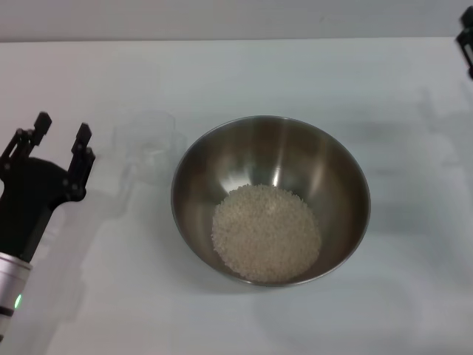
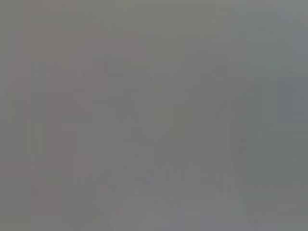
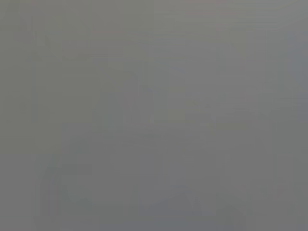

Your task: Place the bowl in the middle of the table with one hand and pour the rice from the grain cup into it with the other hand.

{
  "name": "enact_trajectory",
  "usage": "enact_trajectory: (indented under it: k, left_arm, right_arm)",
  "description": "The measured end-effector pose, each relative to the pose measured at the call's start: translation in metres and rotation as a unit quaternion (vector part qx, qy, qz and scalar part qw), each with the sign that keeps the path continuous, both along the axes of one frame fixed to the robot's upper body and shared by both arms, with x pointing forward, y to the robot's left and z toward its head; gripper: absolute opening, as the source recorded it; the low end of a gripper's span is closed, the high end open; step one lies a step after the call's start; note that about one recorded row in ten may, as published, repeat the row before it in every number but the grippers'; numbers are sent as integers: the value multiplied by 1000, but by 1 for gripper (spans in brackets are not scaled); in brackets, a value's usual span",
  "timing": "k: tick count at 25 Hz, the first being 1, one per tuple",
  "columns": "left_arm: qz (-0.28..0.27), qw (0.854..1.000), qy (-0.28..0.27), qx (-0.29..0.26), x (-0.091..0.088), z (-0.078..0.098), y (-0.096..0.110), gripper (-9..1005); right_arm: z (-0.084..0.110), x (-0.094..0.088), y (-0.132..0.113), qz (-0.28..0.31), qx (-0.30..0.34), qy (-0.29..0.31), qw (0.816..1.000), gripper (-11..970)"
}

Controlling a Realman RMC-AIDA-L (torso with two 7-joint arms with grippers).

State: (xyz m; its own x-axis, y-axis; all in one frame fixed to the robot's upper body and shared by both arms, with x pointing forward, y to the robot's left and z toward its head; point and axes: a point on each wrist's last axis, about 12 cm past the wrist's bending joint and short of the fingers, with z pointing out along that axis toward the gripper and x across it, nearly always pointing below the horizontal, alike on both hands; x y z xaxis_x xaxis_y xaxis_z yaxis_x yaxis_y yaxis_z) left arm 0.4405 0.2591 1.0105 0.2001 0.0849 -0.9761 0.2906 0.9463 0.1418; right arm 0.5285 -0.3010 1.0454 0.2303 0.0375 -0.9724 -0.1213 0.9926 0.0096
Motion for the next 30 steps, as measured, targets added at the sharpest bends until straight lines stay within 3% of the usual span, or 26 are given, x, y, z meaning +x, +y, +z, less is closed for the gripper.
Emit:
enact_trajectory:
  k: [5,8,19,24,30]
  left_arm:
    - [-6,999,1,-43,10,5,-2,489]
    - [-4,999,1,-51,12,6,-3,712]
    - [3,997,-1,-76,21,10,0,821]
    - [10,996,-2,-94,23,12,0,820]
    - [32,994,8,-100,28,11,7,819]
  right_arm:
    - [-6,-2,14,39,-12,19,999,727]
    - [-8,-5,18,51,-13,22,998,727]
    - [-7,-3,25,64,-12,23,998,727]
    - [0,9,33,76,-7,17,997,727]
    - [7,10,41,101,-9,-8,995,727]
